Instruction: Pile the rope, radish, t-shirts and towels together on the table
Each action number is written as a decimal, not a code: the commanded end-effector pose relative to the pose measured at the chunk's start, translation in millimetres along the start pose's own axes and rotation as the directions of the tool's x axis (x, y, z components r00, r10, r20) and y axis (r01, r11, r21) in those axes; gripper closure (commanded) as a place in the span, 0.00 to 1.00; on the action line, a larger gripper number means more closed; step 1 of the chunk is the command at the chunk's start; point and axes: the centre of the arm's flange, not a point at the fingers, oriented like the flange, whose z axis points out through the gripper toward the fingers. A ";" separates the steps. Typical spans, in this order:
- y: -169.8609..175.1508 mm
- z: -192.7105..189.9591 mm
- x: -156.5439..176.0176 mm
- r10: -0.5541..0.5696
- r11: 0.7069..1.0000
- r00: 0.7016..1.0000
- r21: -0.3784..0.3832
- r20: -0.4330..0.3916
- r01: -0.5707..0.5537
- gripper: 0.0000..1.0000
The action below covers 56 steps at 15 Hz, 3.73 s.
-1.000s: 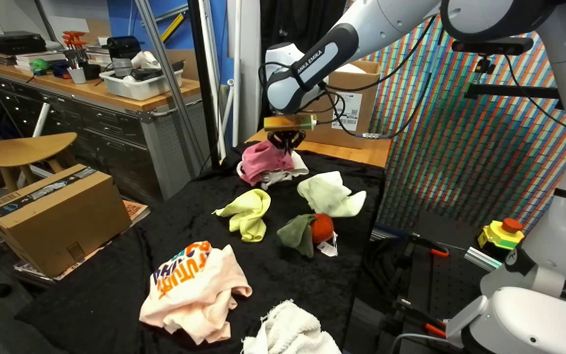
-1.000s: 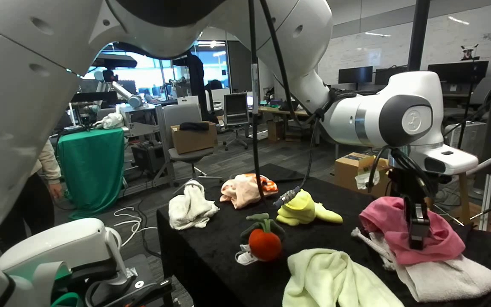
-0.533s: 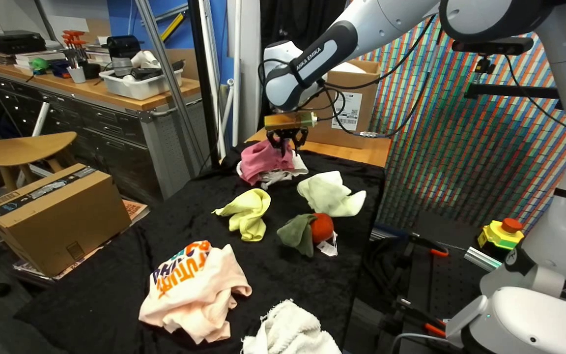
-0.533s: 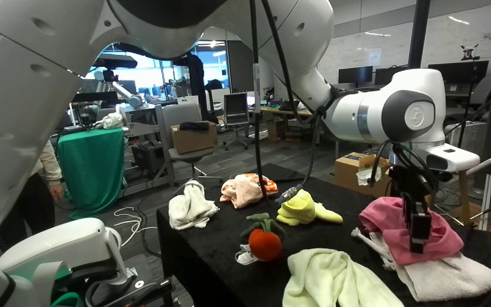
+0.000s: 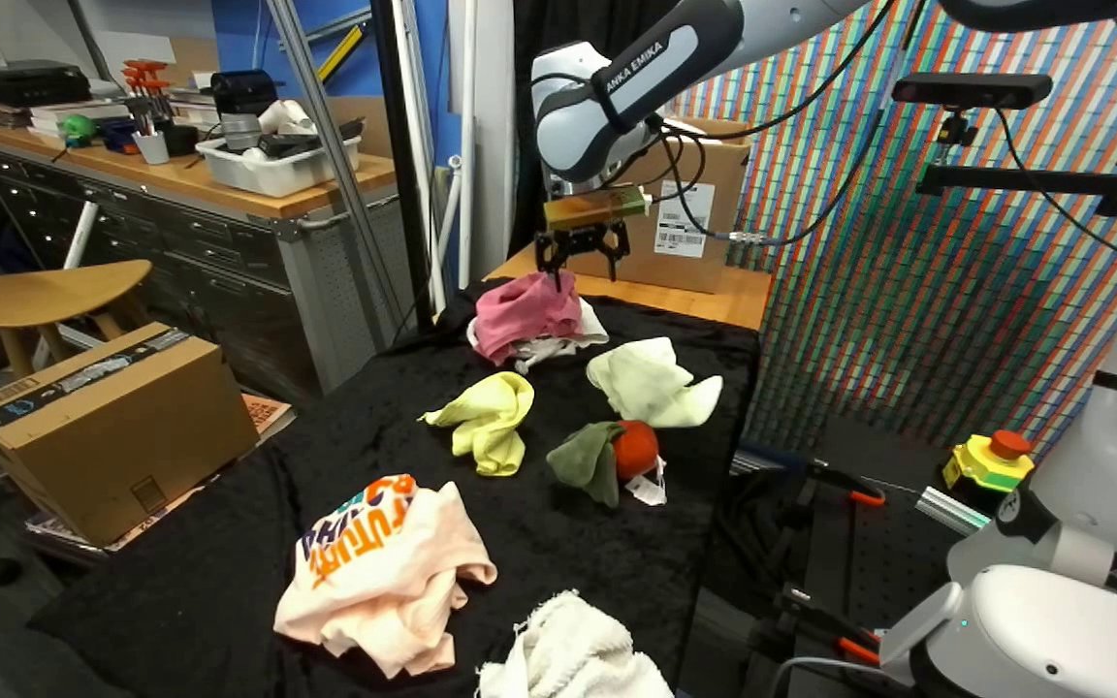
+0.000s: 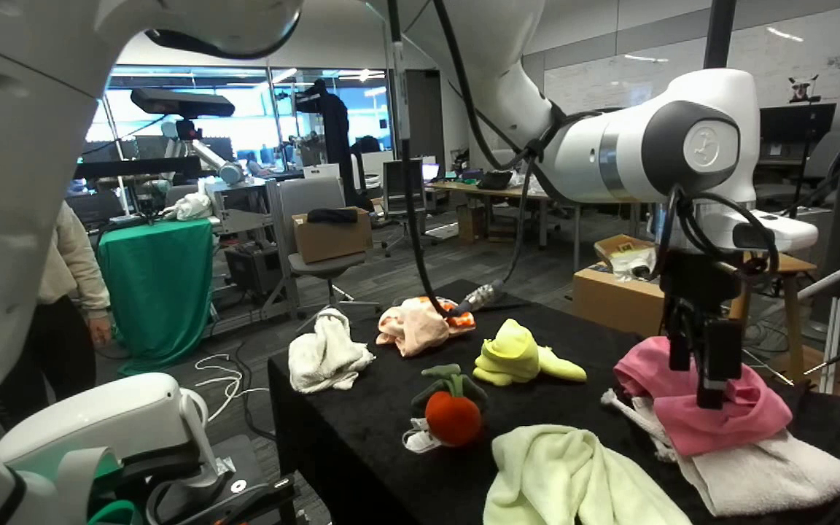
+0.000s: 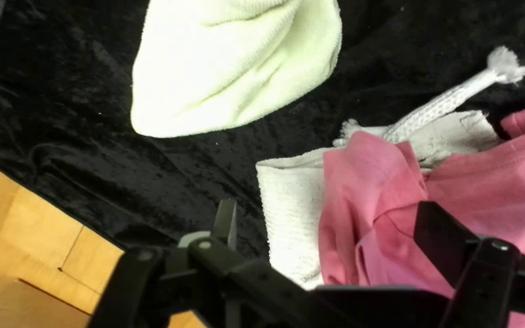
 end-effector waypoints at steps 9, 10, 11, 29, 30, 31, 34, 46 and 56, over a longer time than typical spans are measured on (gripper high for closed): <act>-29.3 2.7 -103.6 -0.505 0.860 0.855 -0.021 0.115 0.510 0.00; -29.0 3.5 -110.8 -0.527 0.845 0.839 -0.019 0.131 0.534 0.00; -29.3 12.6 -117.7 -0.535 0.838 0.830 -0.021 0.158 0.545 0.00; 3.4 92.6 -125.6 -0.406 0.900 0.855 -0.023 0.323 0.436 0.00; 3.4 95.7 -123.1 -0.402 0.902 0.858 -0.024 0.321 0.432 0.00; 5.3 97.2 -121.1 -0.402 0.902 0.856 -0.021 0.324 0.431 0.00; 6.1 107.8 -115.8 -0.390 0.907 0.858 -0.019 0.333 0.420 0.00; 20.5 76.9 -109.3 -0.363 0.930 0.911 0.014 0.197 0.368 0.94; 30.7 1.4 -82.3 -0.175 0.968 0.980 0.163 -0.099 0.189 0.93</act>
